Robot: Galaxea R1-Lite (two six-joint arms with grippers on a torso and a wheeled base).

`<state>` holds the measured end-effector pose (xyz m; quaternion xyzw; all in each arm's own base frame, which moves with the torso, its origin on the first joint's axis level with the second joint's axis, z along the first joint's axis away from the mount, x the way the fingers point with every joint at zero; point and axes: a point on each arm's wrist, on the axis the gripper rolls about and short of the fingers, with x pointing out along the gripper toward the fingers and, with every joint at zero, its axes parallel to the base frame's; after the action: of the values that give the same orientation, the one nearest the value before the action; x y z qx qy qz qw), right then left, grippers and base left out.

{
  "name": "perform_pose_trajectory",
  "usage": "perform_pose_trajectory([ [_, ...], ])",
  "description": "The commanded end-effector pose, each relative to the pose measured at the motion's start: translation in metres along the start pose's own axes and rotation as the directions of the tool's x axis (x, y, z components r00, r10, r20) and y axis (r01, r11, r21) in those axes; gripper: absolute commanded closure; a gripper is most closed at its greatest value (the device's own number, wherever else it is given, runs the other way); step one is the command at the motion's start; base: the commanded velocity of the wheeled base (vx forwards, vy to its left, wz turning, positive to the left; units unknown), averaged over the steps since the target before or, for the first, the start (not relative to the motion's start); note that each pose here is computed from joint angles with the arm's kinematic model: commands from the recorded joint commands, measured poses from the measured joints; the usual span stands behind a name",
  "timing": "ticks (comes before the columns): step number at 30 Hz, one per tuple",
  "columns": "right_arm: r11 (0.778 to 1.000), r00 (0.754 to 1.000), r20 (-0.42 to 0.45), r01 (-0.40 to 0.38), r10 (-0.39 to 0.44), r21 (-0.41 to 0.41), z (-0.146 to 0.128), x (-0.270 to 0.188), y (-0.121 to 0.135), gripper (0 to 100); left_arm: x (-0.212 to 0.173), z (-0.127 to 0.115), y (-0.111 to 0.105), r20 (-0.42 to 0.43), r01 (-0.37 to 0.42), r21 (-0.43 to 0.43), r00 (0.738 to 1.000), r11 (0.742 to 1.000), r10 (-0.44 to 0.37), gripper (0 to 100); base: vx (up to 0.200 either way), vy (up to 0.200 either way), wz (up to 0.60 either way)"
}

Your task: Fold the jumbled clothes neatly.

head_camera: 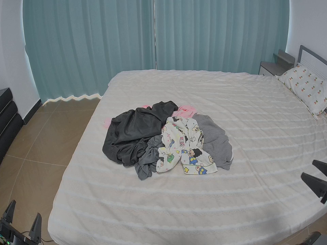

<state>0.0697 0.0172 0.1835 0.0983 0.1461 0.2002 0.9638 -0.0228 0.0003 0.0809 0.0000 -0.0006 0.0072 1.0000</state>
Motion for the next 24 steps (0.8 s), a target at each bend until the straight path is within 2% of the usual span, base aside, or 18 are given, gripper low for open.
perform_pose_trajectory([
  [1, 0.96, 0.88, -0.438, -0.064, 0.183, 0.273, -0.045, 0.169, 0.0, 0, 0.0, -0.005, 0.0, 0.002, -0.001, 0.0, 1.0, 1.0, 0.001, 0, 0.0, 0.0, 0.0],
  [7, 0.941, 0.887, -0.433, -0.005, 0.16, 0.337, -0.078, 0.247, -0.004, 0, 0.0, -0.005, 0.0, 0.002, -0.001, 0.0, 1.0, 1.0, 0.001, 0, 0.0, 0.0, 0.0],
  [10, 0.922, 0.909, -0.394, 0.031, 0.135, 0.387, -0.092, 0.289, -0.009, 0, 0.0, -0.005, 0.0, 0.002, -0.001, -0.002, 1.0, 1.0, 0.001, 0, 0.0, 0.0, 0.0],
  [12, 0.918, 0.912, -0.388, 0.034, 0.133, 0.396, -0.093, 0.297, -0.01, 0, 0.0, -0.005, 0.0, 0.002, -0.001, 0.0, 1.0, 1.0, 0.001, 0, 0.0, 0.0, 0.0],
  [13, 0.908, 0.915, -0.381, 0.042, 0.132, 0.417, -0.099, 0.32, -0.012, 0, 0.0, -0.005, 0.0, 0.002, -0.001, 0.0, 1.0, 1.0, 0.001, 0, 0.0, 0.0, 0.0],
  [18, 0.894, 0.907, -0.401, 0.07, 0.127, 0.442, -0.125, 0.351, -0.019, 0, 0.0, -0.005, 0.0, 0.002, -0.001, 0.0, 1.0, 1.0, 0.001, 0, 0.0, 0.0, 0.0],
  [21, 0.876, 0.921, -0.37, 0.077, 0.12, 0.476, -0.123, 0.366, -0.024, 0, 0.0, -0.005, 0.0, 0.002, -0.001, 0.0, 1.0, 1.0, 0.001, 0, 0.0, 0.0, 0.0],
  [24, 0.875, 0.932, -0.348, 0.085, 0.099, 0.477, -0.121, 0.373, -0.032, 0, 0.0, -0.005, 0.0, 0.002, -0.001, -0.002, 1.0, 1.0, 0.001, 0, 0.0, 0.0, 0.0],
])
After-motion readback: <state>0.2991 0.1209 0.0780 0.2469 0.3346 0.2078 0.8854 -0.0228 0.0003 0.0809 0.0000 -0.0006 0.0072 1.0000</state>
